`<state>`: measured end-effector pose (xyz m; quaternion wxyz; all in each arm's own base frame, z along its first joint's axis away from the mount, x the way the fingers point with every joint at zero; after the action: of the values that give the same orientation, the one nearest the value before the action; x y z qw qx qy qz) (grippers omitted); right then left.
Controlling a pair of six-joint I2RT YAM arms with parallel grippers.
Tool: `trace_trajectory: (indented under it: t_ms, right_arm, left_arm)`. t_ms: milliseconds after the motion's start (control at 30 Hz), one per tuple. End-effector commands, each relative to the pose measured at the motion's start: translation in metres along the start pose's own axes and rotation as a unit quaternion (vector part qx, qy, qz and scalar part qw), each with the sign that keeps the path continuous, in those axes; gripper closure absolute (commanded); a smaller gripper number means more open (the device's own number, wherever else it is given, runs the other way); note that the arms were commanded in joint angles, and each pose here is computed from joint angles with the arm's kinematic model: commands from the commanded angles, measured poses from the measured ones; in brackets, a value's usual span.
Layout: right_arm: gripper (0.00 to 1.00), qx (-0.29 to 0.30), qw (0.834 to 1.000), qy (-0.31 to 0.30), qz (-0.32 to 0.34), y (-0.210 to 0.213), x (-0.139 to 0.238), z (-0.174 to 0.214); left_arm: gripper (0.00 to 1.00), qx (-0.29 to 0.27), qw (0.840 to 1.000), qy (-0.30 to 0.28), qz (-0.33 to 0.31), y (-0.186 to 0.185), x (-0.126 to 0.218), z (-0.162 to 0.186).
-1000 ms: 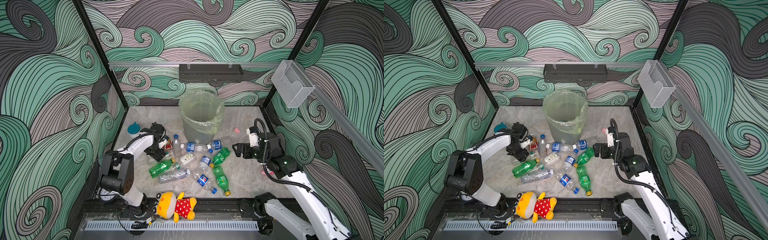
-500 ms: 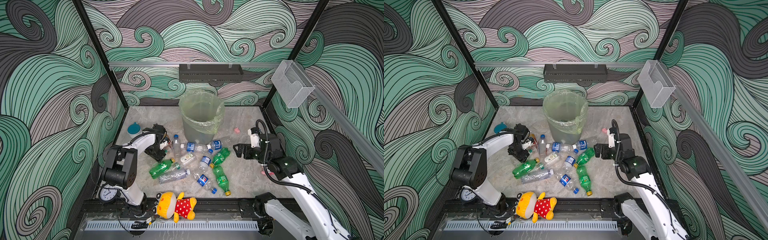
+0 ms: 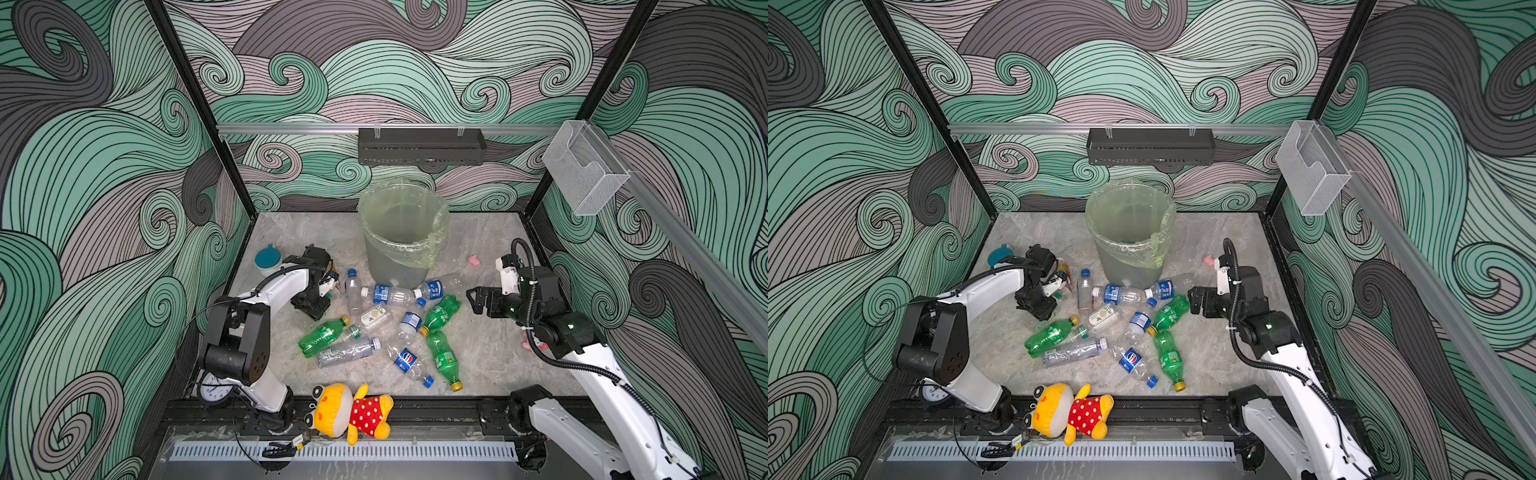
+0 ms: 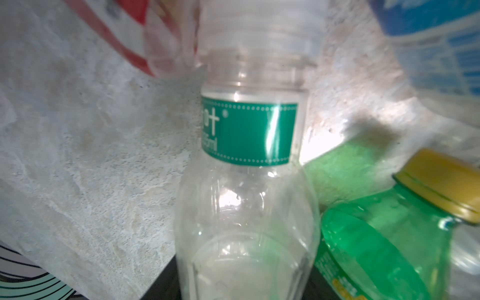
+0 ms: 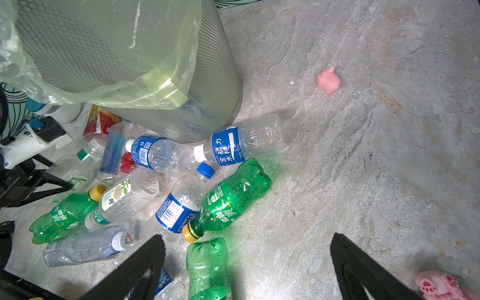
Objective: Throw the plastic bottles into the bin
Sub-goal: 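Close the left gripper on the clear green-label bottle, then lift the clear green-label bottle with the left gripper toward the bin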
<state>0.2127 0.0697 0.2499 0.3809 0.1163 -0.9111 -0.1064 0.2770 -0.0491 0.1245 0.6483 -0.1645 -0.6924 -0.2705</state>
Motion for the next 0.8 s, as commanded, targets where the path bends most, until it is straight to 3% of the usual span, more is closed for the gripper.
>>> trace_trajectory:
  t_ms: [0,467,600,767]
  right_arm:
    - [0.00,-0.002,1.000,-0.003,0.006,-0.002,-0.001,-0.001]
    - [0.00,-0.001,1.000,-0.005,0.008,-0.002,-0.003,-0.004]
    - [0.00,0.004,1.000,-0.007,0.013,-0.003,-0.003,-0.005]
    - [0.00,0.005,1.000,-0.006,0.012,-0.003,-0.003,-0.007]
  left_arm:
    - [0.47,0.009,0.999,-0.038,-0.002,-0.002,0.021,0.000]
    - [0.49,0.060,0.982,-0.176,-0.025,-0.004,0.096,0.020]
    - [0.49,0.097,0.961,-0.254,-0.050,-0.002,0.125,0.032]
    - [0.49,0.137,0.917,-0.372,-0.038,-0.008,0.160,0.040]
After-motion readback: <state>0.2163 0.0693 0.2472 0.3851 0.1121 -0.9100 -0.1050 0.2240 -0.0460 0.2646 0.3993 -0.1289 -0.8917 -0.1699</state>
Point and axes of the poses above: each gripper's point midway between its finger pads, its own x axis back along the fingers, its own y axis along the line the jaws close on, z = x × y, the point moved 6 cm from there along x, back along the fingers, and after that the axes turned 3 degrees about -x, right-handed, at the moved point
